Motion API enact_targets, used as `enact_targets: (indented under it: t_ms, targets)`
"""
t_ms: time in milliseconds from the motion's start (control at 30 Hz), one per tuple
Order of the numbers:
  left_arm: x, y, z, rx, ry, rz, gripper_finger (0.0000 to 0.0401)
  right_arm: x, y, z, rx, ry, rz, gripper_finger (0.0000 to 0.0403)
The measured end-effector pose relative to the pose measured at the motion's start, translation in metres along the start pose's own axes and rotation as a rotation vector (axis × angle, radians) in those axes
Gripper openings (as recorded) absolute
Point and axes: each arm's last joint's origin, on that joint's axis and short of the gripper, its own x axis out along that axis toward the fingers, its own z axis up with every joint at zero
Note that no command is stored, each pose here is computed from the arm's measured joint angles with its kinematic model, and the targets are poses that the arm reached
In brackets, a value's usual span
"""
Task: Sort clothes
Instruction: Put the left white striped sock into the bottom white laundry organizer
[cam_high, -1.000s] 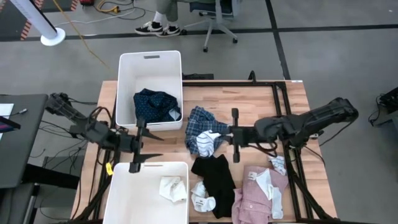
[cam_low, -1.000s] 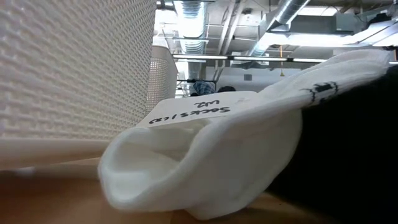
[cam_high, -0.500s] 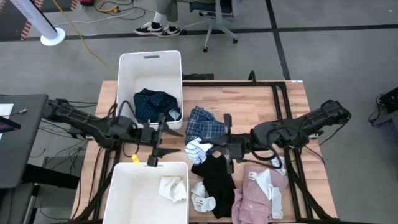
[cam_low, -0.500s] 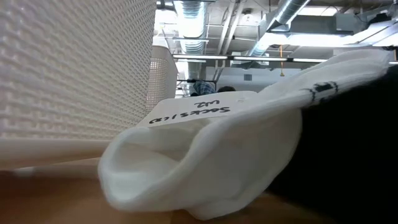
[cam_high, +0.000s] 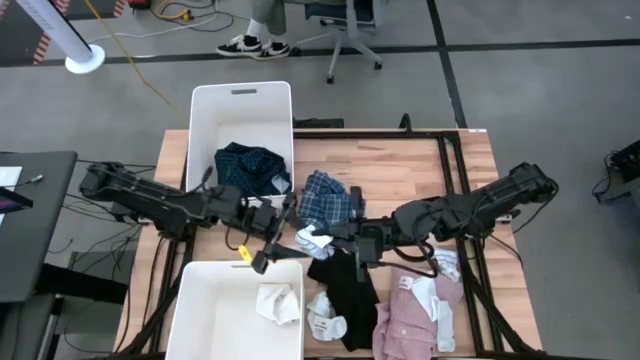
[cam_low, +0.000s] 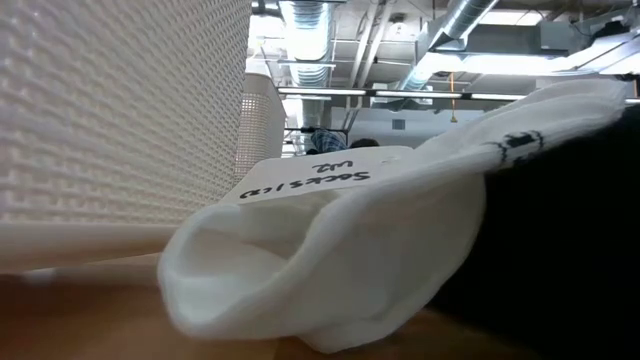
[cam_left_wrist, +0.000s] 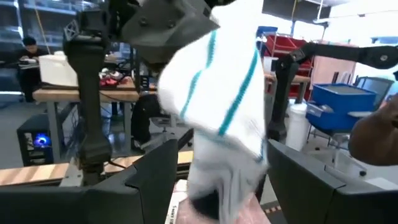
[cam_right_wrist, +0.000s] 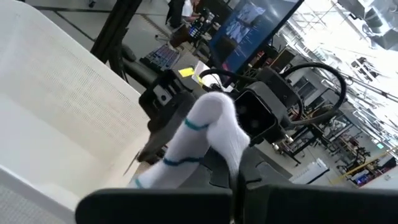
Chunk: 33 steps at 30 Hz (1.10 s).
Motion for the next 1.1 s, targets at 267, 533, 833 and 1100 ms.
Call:
enact_targets:
  t_ms: [267,533,833,1100]
  targets:
    - [0.011,-0.003,0.002,0.092,-0.002,-0.013,0.0156,0.0,0.002,-0.005,-0.021,0.072,-0.008,0.0]
    - [0.011,-0.006,0.002,0.2,0.009,0.035,0.0009,-0.001,0.006,-0.012,-0.01,0.151,0.005,0.0004]
    - [0.003,-0.006,0.005,0.206,0.061,0.09,0.0002,-0.003,0.011,-0.02,0.059,0.236,0.05,0.0019]
    - [-0.026,-0.019,0.025,0.213,0.114,0.14,0.0001,-0.007,0.017,-0.027,0.083,0.323,0.067,0.0072]
